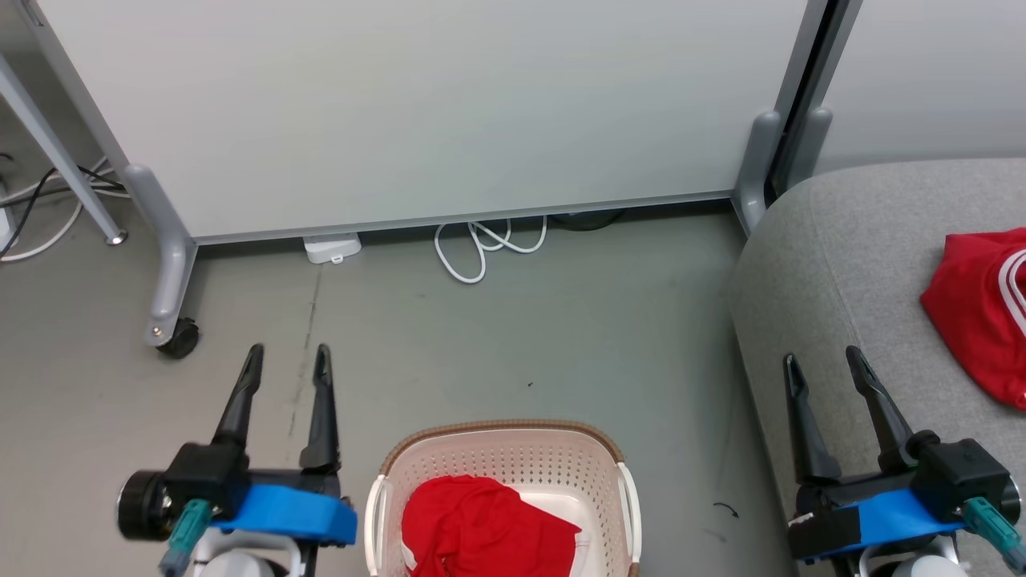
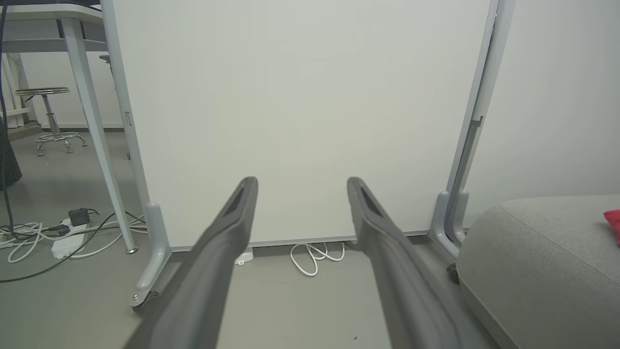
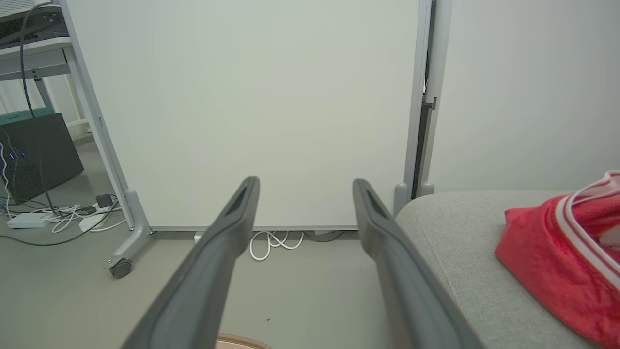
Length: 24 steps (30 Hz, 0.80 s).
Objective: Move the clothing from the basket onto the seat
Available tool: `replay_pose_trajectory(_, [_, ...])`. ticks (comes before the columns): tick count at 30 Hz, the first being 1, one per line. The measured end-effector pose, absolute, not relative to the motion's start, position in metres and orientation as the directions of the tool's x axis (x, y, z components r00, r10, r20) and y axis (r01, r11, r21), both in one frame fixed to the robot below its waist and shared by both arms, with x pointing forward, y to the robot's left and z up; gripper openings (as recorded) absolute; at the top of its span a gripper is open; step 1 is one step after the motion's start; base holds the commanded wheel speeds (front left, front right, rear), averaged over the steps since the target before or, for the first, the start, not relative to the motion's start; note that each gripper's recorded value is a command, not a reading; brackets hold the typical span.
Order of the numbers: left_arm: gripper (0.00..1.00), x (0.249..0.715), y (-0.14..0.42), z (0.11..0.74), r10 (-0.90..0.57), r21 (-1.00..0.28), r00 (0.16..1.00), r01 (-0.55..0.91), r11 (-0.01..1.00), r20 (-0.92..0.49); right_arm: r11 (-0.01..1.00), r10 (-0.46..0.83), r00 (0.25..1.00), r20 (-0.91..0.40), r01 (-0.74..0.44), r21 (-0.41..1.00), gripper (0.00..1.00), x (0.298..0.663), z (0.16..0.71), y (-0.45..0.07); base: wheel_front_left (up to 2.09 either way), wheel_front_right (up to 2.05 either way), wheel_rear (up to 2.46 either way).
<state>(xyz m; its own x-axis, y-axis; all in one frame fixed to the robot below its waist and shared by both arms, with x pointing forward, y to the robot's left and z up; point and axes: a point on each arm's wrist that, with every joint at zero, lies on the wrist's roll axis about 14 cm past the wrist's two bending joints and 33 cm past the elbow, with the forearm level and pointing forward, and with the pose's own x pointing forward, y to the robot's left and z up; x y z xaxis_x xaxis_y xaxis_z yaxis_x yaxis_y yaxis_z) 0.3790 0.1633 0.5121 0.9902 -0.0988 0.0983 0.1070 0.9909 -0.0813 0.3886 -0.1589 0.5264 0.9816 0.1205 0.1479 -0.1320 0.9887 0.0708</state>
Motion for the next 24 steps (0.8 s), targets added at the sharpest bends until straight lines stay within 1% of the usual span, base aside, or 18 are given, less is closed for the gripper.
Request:
replay_pose_trajectory(7, [1.00, 0.407, 0.139, 0.502, -0.214, -0.015, 0.975, 0.215, 0.976, 0.053, 0.988, 0.127, 0.981, 0.150, -0.138, 0.065, 1.00, 0.400, 0.526, -0.157, 0.00, 0.00, 0.00])
replay_pose_trajectory(13, [1.00, 0.434, 0.109, 0.473, -0.338, 0.031, 0.940, 0.339, 0.940, -0.049, 0.989, 0.122, 0.980, 0.159, -0.134, 0.062, 1.00, 0.419, 0.527, -0.158, 0.00, 0.00, 0.00])
replay_pose_trajectory(18, [1.00, 0.449, 0.084, 0.430, -0.442, 0.046, 0.878, 0.457, 0.889, -0.185, 0.990, 0.119, 0.981, 0.153, -0.128, 0.050, 1.00, 0.440, 0.521, -0.161, 0.00, 0.00, 0.00])
replay_pose_trajectory(24, [1.00, 0.453, 0.060, 0.365, -0.528, 0.049, 0.766, 0.583, 0.811, -0.367, 0.992, 0.108, 0.985, 0.133, -0.115, 0.043, 1.00, 0.463, 0.507, -0.166, 0.00, 0.00, 0.00])
